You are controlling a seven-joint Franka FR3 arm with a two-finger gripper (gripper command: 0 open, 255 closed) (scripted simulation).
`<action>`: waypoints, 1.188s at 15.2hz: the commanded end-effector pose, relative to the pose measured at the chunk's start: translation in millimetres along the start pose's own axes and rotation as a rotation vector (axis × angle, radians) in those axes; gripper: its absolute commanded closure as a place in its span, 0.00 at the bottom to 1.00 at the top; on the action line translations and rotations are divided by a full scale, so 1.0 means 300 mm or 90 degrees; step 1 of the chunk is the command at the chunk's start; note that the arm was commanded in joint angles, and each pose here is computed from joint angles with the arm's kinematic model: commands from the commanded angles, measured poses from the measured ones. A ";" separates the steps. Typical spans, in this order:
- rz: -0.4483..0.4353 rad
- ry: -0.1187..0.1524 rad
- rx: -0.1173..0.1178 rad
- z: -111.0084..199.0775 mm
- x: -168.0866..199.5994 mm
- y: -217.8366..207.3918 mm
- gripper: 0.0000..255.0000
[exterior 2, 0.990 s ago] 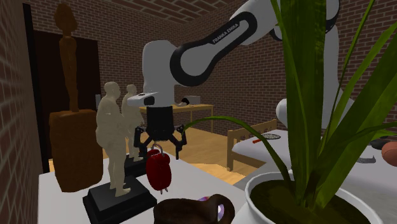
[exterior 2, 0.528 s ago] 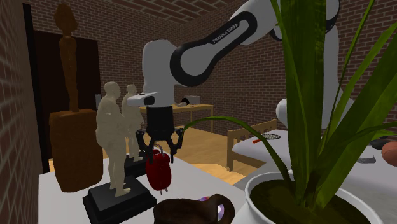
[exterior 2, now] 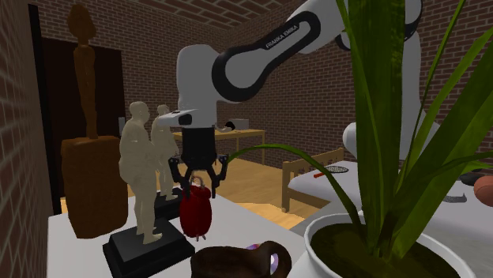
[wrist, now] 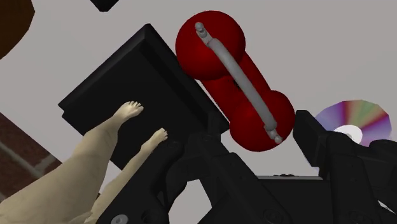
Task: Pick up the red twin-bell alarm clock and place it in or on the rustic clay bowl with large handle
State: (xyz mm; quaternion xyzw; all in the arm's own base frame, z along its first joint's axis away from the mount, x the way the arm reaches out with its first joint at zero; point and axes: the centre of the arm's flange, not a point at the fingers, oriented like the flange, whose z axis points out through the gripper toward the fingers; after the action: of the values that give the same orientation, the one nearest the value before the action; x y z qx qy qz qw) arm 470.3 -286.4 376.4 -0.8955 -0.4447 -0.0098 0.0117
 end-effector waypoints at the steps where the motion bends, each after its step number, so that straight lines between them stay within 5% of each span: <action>1: 0.000 0.000 0.000 -0.033 -0.002 0.001 1.00; 18: 0.000 0.000 0.000 -0.332 0.007 -0.003 1.00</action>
State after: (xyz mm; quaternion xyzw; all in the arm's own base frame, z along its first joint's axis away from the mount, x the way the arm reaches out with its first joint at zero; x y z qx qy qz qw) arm 470.1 -287.5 470.6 -0.8955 -0.4447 -0.0098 0.0117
